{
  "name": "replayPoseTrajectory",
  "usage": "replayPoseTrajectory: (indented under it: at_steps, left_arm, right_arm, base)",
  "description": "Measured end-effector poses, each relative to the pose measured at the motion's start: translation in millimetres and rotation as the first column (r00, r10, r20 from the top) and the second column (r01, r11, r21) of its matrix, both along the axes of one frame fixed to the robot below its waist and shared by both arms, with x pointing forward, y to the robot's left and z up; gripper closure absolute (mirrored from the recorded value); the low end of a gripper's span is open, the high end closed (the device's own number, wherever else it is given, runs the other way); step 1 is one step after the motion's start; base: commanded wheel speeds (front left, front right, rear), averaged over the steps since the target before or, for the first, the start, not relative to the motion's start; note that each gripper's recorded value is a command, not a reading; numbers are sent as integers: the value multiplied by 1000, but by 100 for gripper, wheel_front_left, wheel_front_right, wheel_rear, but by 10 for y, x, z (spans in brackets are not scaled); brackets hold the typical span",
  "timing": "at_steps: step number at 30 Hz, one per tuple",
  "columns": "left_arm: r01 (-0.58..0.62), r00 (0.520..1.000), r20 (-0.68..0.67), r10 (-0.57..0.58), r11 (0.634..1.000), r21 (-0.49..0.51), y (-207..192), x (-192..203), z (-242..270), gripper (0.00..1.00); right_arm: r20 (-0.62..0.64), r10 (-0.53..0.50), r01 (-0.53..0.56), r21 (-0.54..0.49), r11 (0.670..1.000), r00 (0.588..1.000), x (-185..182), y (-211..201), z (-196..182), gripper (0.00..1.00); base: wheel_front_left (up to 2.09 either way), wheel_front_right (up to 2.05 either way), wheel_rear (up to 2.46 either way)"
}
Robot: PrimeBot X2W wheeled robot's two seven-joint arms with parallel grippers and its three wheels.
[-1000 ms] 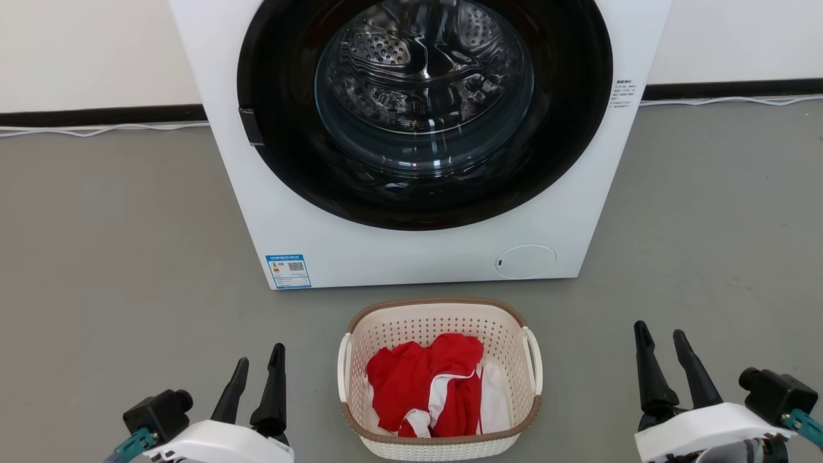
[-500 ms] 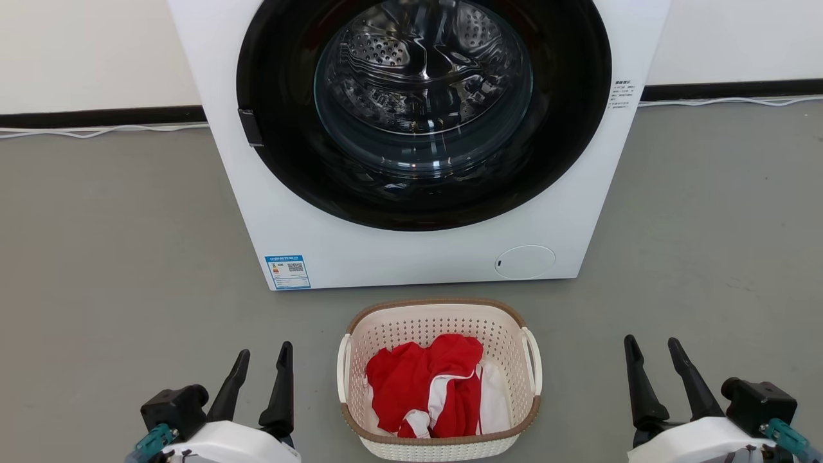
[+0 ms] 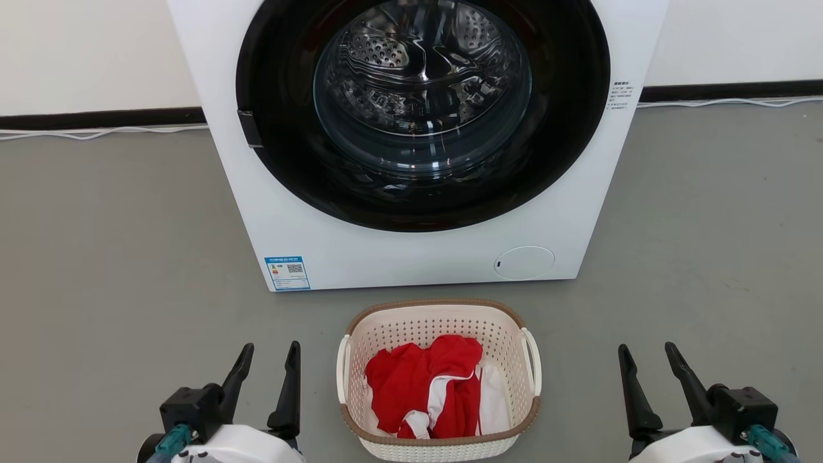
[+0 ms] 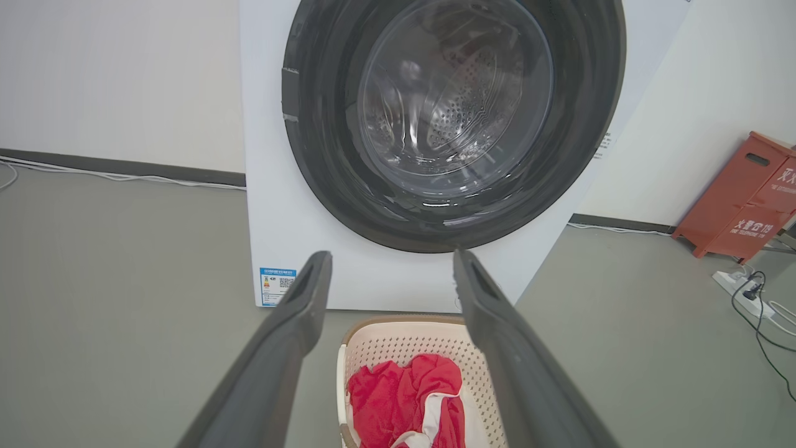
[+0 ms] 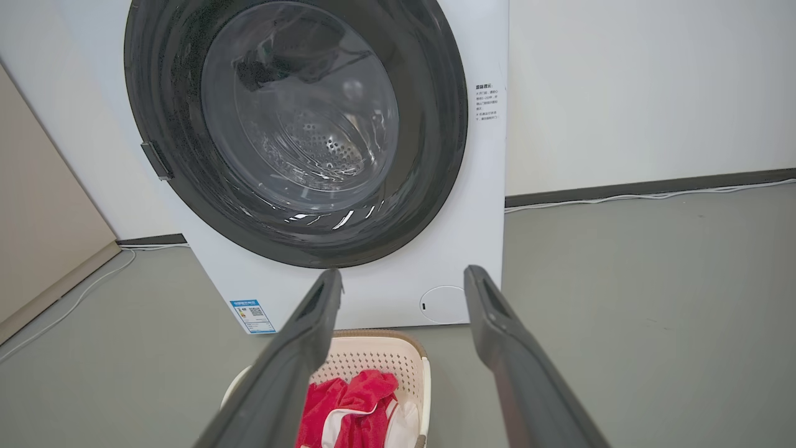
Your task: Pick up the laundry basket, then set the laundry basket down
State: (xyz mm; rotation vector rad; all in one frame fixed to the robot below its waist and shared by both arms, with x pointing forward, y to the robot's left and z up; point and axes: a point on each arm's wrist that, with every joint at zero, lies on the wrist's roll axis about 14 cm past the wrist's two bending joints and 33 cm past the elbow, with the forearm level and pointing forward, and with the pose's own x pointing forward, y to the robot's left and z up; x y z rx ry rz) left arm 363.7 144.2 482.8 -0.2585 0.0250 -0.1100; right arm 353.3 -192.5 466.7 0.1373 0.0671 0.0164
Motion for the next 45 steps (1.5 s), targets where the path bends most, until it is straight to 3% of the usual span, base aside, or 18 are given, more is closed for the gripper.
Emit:
replayPoseTrajectory:
  at_steps: [9,45]
  left_arm:
    - [17,1000,-3,-17,996,83,-38,-23,-76,0]
    - [29,998,-51,-24,994,102,-60,18,-234,0]
  right_arm:
    - [5,12,-11,-97,995,1000,-19,-20,-25,0]
    - [-35,12,-15,-96,995,999,0,-6,-152,0]
  base:
    - [0,0,0]
    - [0,0,0]
